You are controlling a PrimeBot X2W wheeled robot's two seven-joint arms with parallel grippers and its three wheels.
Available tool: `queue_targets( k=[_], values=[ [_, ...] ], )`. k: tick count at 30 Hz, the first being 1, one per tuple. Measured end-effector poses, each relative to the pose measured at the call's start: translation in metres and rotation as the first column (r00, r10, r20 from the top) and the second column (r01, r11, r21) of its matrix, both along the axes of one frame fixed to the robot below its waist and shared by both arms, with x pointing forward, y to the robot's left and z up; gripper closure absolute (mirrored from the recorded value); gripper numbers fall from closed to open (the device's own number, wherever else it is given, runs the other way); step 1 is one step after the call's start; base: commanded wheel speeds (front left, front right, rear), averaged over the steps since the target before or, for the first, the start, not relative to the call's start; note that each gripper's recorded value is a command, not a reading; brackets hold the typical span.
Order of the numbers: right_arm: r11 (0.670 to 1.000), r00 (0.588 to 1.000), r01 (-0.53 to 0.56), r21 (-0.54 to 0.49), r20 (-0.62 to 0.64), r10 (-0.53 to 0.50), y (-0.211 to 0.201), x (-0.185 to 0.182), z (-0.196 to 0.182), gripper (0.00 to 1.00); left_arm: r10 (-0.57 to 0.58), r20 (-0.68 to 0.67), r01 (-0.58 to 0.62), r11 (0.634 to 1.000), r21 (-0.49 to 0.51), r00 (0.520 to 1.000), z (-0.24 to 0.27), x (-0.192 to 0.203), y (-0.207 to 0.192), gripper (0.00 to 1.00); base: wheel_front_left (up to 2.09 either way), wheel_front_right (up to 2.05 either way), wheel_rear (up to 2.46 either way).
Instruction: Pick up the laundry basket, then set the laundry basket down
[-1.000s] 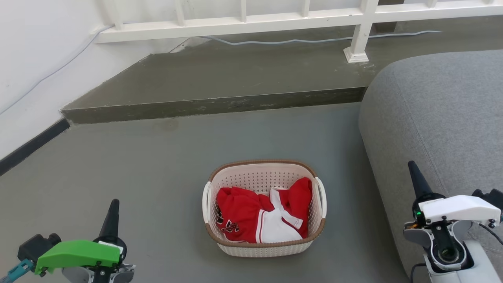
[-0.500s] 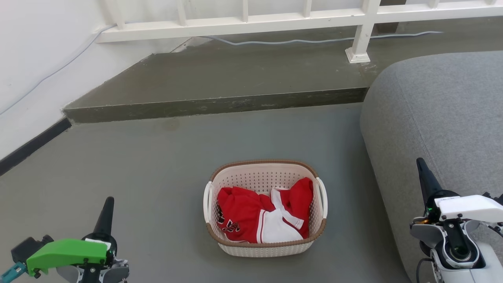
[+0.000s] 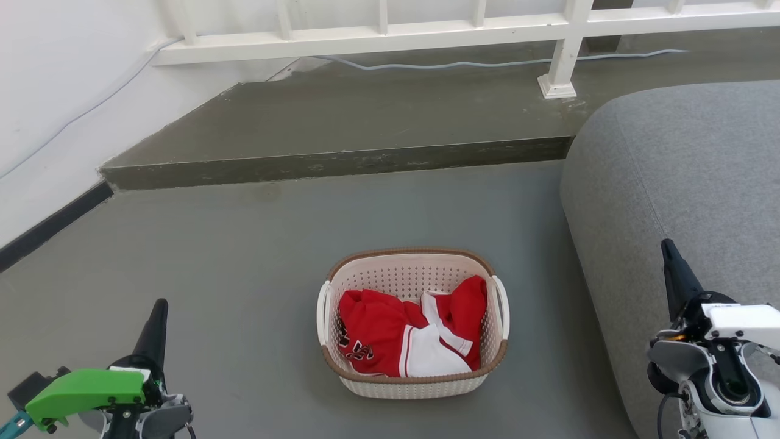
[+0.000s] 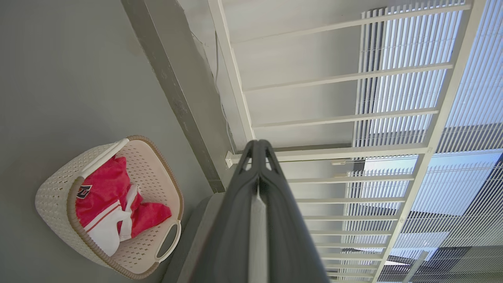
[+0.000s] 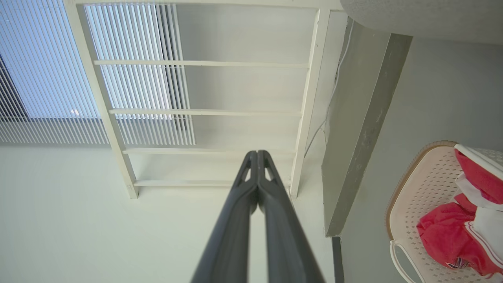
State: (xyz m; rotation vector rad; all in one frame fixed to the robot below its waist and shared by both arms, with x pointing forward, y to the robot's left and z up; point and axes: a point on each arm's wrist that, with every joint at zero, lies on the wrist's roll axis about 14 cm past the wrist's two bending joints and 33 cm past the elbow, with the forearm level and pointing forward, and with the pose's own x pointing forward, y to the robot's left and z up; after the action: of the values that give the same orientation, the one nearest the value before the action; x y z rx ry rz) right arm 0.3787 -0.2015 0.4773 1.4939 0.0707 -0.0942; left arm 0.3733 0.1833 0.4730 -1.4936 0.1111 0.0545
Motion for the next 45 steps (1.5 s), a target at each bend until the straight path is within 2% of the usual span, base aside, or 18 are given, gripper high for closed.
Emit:
queue_targets(
  k=[8, 45],
  values=[
    [0.997, 1.0, 0.015, 0.082, 0.017, -0.016, -0.0047, 0.0005, 0.0036, 1.0, 0.016, 0.01, -0.015, 0.997, -0.079, 1.0, 0.0029, 0.0008, 0.004, 1.0, 0.0, 0.0, 0.0],
    [0.996, 1.0, 0.016, 0.085, 0.02, -0.018, -0.005, 0.0006, 0.0045, 1.0, 0.013, 0.011, -0.012, 0.997, -0.08, 1.0, 0.0035, 0.001, 0.0036, 1.0, 0.0, 0.0, 0.0]
  ],
)
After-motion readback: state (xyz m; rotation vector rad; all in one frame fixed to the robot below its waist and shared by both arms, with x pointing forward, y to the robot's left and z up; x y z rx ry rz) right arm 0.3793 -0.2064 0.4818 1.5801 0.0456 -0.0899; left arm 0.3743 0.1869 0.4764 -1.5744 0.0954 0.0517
